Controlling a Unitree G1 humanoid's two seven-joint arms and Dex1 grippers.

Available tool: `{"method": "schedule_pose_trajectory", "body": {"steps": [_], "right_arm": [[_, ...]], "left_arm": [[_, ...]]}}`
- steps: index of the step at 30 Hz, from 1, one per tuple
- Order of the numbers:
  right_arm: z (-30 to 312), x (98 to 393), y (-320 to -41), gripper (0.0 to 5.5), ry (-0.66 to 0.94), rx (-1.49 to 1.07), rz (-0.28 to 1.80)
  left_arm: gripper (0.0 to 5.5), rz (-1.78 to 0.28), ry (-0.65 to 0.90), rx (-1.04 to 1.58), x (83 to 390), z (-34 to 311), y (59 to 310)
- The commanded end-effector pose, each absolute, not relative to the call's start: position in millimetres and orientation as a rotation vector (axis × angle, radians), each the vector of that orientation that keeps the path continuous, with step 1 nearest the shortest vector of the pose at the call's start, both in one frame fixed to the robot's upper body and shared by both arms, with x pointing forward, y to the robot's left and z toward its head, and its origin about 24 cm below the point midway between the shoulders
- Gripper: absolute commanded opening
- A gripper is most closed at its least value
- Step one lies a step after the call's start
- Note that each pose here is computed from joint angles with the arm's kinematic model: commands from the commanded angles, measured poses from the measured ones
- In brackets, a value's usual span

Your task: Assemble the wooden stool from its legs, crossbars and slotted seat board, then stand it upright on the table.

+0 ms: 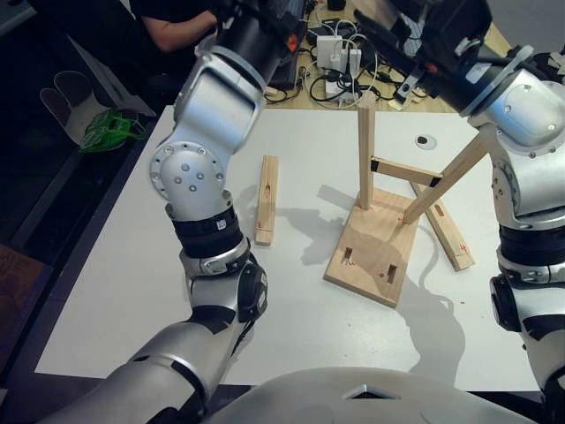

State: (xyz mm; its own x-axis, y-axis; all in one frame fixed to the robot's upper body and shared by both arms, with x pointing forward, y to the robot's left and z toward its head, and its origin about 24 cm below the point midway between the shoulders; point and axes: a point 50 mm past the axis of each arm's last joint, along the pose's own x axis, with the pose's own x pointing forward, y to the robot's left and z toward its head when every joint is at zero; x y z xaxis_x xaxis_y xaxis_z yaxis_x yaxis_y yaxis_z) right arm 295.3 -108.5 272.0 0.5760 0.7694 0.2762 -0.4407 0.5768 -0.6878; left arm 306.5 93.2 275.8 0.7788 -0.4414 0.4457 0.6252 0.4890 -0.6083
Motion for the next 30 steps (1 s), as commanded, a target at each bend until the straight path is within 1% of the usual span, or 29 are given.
{"method": "schedule_pose_trajectory", "body": {"steps": [1, 3, 5, 8, 9, 10, 14, 21, 23, 26, 30], "right_arm": [[274, 295, -106, 1.27, -0.625, -0.600, 0.752], [272, 296, -105, 1.27, -0.616, -0.581, 0.753], [270, 296, -104, 1.27, -0.602, -0.563, 0.761], [265, 297, -103, 1.27, -0.584, -0.535, 0.771], [265, 297, -102, 1.27, -0.579, -0.520, 0.773], [264, 298, -101, 1.27, -0.573, -0.501, 0.776], [262, 298, -98, 1.27, -0.553, -0.459, 0.786], [261, 297, -97, 1.27, -0.545, -0.457, 0.790], [261, 297, -97, 1.27, -0.544, -0.469, 0.794], [259, 296, -97, 1.27, -0.538, -0.487, 0.805], [256, 294, -100, 1.27, -0.517, -0.514, 0.831]], "left_arm": [[4.57, -0.597, -0.286, -0.933, 305, 277, 98], [4.20, -0.585, -0.305, -0.984, 306, 279, 101], [3.99, -0.599, -0.315, -1.024, 305, 282, 102], [3.58, -0.675, -0.315, -1.045, 299, 285, 97], [3.34, -0.693, -0.313, -1.048, 298, 286, 95], [3.22, -0.700, -0.310, -1.050, 297, 286, 93], [2.55, -0.710, -0.302, -1.052, 295, 285, 91], [1.49, -0.694, -0.262, -1.001, 295, 278, 87], [1.05, -0.688, -0.243, -0.981, 295, 277, 83], [0.74, -0.673, -0.228, -0.966, 295, 276, 81], [0.71, -0.681, -0.206, -0.943, 297, 270, 84]]}}
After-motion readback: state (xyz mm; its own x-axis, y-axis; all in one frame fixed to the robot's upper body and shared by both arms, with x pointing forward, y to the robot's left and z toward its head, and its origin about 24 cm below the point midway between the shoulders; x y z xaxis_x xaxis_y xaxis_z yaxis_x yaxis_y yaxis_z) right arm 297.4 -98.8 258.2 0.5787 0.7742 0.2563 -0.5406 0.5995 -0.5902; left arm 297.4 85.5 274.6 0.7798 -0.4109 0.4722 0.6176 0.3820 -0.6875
